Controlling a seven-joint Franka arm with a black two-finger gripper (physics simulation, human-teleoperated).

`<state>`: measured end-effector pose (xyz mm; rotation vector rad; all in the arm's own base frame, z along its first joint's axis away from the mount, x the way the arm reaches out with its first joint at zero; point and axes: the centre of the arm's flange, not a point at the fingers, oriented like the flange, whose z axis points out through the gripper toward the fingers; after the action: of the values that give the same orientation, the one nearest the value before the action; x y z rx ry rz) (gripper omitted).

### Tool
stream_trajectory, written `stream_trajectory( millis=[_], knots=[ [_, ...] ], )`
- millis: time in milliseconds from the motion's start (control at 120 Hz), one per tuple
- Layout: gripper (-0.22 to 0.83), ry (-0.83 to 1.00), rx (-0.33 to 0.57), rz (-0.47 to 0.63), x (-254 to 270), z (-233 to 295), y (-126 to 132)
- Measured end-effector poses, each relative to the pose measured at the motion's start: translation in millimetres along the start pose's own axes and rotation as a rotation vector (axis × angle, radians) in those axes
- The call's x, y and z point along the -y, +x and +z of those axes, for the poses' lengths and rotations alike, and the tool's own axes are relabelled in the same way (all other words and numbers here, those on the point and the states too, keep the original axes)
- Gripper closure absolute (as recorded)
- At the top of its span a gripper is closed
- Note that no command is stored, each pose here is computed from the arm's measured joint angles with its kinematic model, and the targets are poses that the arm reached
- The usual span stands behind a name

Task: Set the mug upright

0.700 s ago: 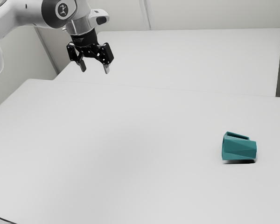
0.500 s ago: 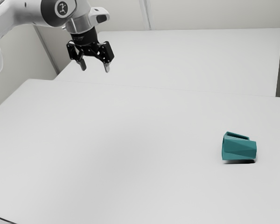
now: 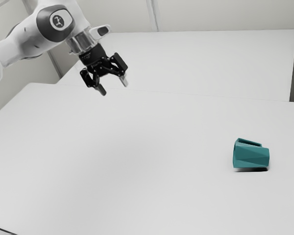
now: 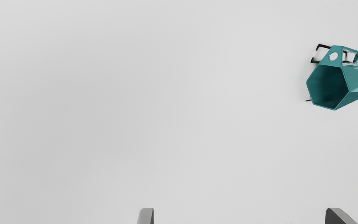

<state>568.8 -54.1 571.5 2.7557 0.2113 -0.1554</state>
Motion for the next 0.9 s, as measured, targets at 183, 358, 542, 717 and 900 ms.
stream_trajectory(
  millis=[183,358,542,717,900],
  knots=[
    [0.0,-0.177,0.088,-0.055,-5,73,13],
    [0.0,-0.264,0.148,-0.093,-9,134,22],
    [0.0,-0.348,0.118,-0.029,-29,188,21],
    [0.0,-0.497,0.045,0.042,-74,236,17],
    [0.0,-0.602,-0.045,0.064,-98,275,17]
  ],
)
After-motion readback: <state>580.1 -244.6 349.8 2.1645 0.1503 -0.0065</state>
